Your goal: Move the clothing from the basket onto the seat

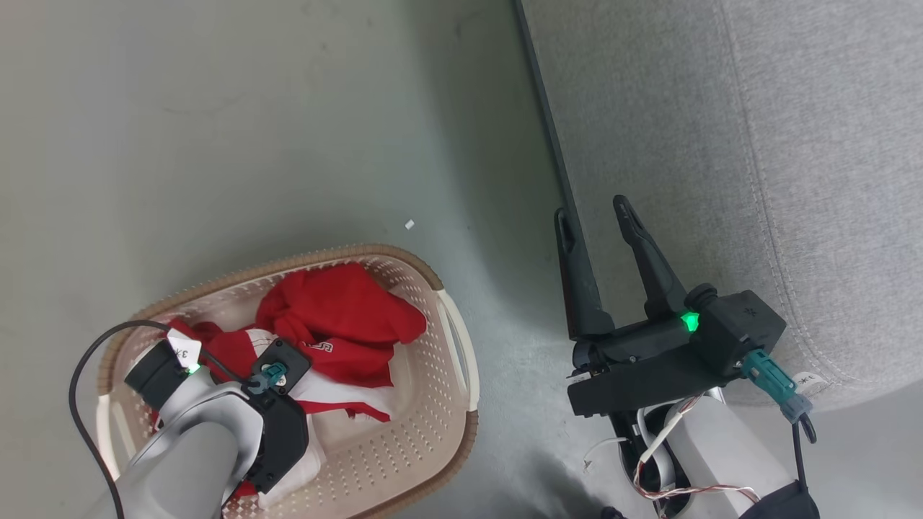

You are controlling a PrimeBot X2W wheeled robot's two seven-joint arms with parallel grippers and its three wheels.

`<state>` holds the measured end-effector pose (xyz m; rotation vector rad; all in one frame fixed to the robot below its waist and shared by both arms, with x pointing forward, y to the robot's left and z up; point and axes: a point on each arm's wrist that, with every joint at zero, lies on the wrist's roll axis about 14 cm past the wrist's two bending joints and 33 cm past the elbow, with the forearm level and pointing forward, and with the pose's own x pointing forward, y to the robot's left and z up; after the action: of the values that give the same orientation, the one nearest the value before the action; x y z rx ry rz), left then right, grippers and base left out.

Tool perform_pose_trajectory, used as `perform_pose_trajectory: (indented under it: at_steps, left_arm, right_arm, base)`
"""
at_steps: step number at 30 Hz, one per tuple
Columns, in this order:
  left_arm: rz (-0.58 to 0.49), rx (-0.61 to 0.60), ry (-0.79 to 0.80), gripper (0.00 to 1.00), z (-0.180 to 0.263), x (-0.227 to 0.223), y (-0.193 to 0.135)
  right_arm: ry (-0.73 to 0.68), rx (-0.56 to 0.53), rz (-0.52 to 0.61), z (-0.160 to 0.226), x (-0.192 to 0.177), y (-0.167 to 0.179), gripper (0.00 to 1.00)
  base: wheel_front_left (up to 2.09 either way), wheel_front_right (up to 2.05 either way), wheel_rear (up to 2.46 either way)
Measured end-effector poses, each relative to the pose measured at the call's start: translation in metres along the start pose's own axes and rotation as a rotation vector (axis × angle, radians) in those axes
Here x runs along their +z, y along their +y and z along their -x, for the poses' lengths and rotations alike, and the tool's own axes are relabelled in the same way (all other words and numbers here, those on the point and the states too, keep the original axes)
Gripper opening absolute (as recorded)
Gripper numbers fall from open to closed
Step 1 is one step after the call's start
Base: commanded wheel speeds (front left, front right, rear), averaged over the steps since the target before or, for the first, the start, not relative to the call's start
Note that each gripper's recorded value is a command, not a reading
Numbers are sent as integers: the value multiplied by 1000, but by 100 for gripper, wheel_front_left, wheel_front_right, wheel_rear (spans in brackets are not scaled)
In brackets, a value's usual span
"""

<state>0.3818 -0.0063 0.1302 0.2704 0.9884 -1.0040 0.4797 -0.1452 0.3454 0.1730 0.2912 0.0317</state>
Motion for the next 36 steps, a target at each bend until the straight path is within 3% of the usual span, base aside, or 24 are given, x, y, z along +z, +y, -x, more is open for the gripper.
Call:
perform_pose_trajectory:
  at_steps: [9, 22, 36]
  left_arm:
    - [25, 55, -158, 0, 28, 46, 4]
    - [66, 96, -343, 0, 82, 95, -18]
    - [221, 146, -579, 0, 156, 138, -34]
  right_arm:
    - [-57, -24, 15, 5, 28, -6, 100]
    - [-171, -14, 32, 19, 80, -8, 100]
    - [-242, 49, -5, 49, 113, 2, 100]
  base:
    - [0, 0, 0]
    - [0, 0, 0]
    - [0, 0, 0]
